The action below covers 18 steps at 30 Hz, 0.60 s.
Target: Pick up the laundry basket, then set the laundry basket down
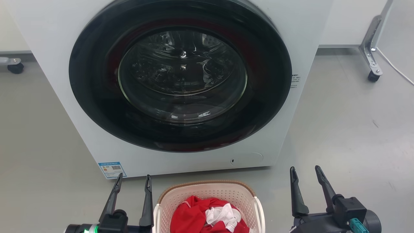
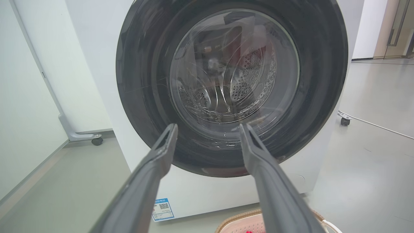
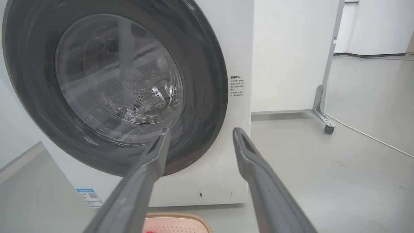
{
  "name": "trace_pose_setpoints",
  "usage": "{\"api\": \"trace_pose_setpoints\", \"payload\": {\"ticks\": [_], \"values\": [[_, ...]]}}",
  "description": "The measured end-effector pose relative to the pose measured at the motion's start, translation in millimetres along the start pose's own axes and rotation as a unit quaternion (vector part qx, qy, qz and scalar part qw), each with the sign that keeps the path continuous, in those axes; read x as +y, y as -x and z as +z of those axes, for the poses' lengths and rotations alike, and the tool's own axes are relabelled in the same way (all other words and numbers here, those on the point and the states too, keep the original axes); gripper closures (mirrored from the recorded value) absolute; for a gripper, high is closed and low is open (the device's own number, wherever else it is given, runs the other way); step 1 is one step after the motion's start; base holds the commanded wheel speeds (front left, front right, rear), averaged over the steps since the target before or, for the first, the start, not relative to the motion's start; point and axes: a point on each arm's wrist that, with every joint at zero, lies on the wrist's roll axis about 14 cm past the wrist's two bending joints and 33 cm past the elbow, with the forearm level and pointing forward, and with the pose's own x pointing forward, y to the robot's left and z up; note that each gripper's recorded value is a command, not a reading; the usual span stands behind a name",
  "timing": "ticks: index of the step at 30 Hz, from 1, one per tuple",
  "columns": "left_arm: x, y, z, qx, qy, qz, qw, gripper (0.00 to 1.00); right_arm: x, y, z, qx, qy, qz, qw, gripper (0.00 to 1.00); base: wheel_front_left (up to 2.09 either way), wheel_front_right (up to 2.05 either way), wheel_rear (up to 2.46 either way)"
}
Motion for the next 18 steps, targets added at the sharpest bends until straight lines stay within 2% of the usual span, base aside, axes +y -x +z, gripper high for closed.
{"api": "trace_pose_setpoints", "payload": {"ticks": [18], "values": [[0.8, -0.1, -2.5, 0.005, 0.019, 0.004, 1.0, 0.0, -0.8, -0.6, -0.4, 0.001, -0.006, -0.002, 1.0, 0.0, 0.0, 0.0, 0.0]]}}
